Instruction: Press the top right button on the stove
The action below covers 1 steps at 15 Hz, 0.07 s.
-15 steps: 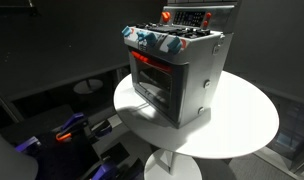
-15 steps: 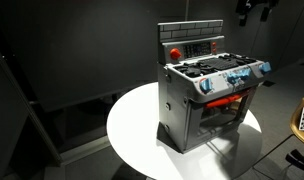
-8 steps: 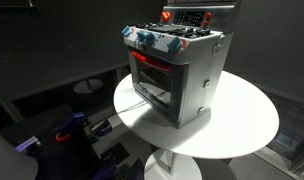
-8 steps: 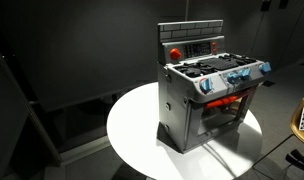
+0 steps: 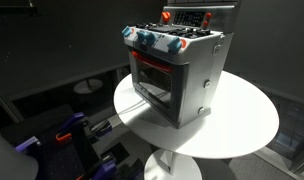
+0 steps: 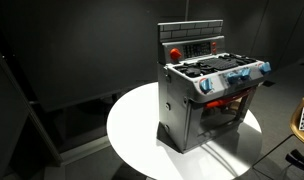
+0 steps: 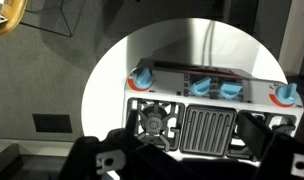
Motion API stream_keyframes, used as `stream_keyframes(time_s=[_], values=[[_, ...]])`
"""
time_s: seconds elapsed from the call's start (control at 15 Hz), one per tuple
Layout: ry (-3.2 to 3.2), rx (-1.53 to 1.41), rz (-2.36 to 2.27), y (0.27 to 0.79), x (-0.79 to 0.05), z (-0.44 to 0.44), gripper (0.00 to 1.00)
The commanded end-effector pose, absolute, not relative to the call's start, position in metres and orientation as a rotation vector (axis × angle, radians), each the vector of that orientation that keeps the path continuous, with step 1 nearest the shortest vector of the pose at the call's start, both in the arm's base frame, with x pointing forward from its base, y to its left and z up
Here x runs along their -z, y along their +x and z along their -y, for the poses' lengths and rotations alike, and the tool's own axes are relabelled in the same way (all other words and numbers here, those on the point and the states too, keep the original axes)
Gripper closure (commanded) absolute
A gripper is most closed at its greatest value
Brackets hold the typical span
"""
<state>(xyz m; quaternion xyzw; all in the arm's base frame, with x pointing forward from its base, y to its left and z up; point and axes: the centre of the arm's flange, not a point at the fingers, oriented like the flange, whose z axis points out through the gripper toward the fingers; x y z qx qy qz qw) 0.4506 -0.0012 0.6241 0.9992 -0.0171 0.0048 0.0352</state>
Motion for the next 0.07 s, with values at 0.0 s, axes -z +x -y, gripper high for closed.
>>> stream_keyframes(time_s=[0.0], values=[[3.07,-0.008,0.05,0.4499,-0.6221,0.0008,0.0]])
